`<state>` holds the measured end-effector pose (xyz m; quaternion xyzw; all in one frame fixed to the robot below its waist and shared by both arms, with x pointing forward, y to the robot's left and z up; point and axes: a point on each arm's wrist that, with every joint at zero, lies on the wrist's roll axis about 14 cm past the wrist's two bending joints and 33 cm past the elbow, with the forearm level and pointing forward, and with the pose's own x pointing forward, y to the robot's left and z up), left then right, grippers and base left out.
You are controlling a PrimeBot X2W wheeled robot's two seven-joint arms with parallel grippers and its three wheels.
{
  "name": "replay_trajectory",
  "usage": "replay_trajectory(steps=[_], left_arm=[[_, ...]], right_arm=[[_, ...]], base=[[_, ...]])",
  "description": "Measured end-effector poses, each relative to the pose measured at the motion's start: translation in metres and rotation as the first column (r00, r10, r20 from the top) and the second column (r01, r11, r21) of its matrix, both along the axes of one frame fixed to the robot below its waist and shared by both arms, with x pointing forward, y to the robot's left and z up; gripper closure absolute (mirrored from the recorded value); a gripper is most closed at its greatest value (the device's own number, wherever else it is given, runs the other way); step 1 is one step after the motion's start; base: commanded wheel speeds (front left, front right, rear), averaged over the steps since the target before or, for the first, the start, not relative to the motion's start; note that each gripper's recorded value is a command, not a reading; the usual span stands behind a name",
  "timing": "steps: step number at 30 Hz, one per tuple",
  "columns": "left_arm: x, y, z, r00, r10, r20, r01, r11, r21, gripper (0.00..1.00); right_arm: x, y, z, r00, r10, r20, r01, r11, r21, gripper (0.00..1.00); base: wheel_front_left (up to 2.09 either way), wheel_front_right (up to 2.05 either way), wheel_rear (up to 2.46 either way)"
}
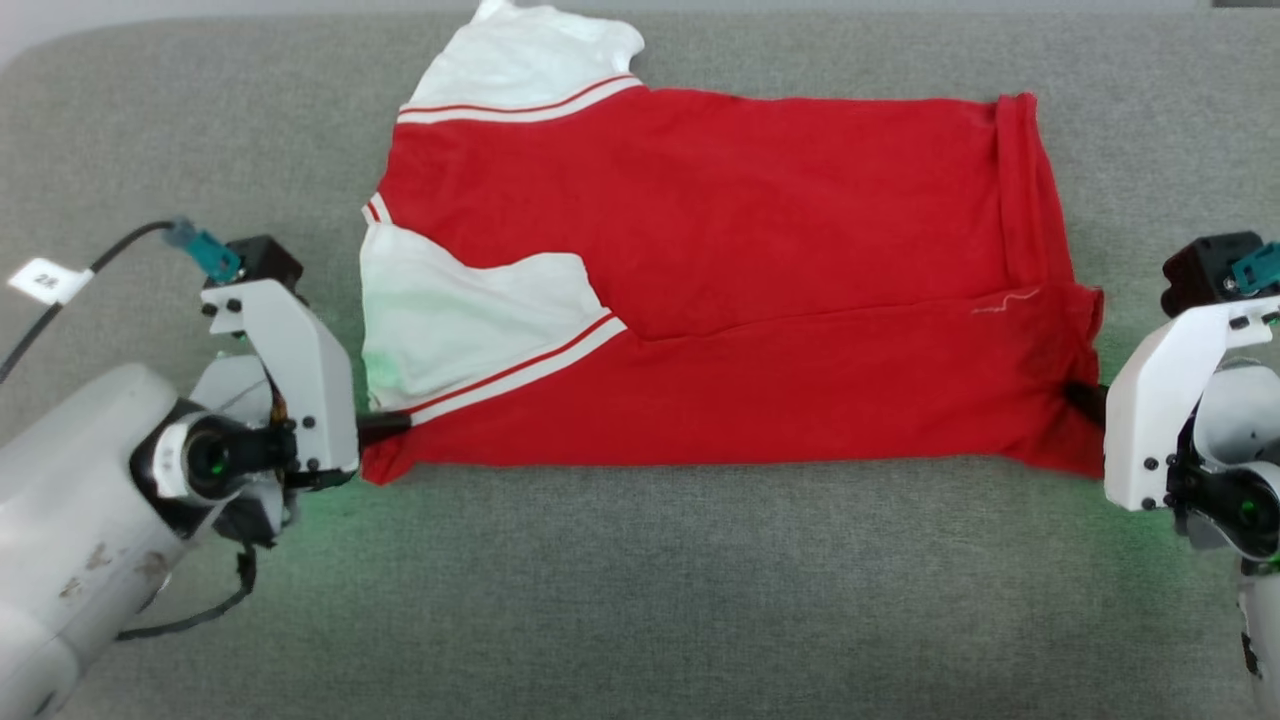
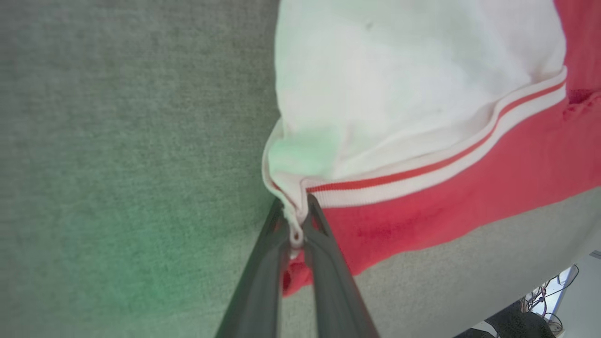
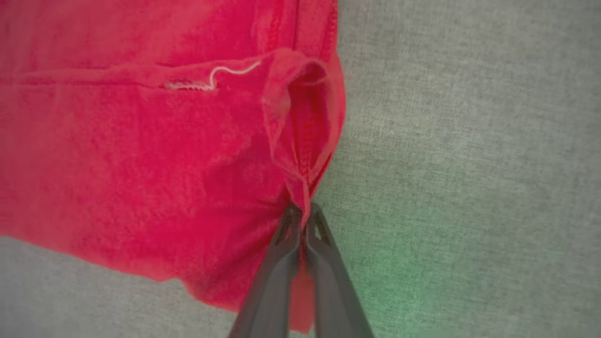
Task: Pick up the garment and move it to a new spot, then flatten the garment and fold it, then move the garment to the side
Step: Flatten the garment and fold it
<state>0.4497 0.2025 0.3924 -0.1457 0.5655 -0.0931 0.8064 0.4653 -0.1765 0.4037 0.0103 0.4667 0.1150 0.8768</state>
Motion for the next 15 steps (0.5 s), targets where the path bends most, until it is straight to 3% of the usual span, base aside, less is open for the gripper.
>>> replay_trajectory(steps=[15], left_arm=[[-0.035, 0.011, 0.03, 1.0, -0.027, 0.017, 0.026, 0.998, 0.056, 1.0]], right_arm=[[-0.04, -0.007, 0.02, 0.998, 0.058, -0.031, -0.057, 0.998, 0.024, 1.0]], base=[[0.0, 0.0, 0.0]])
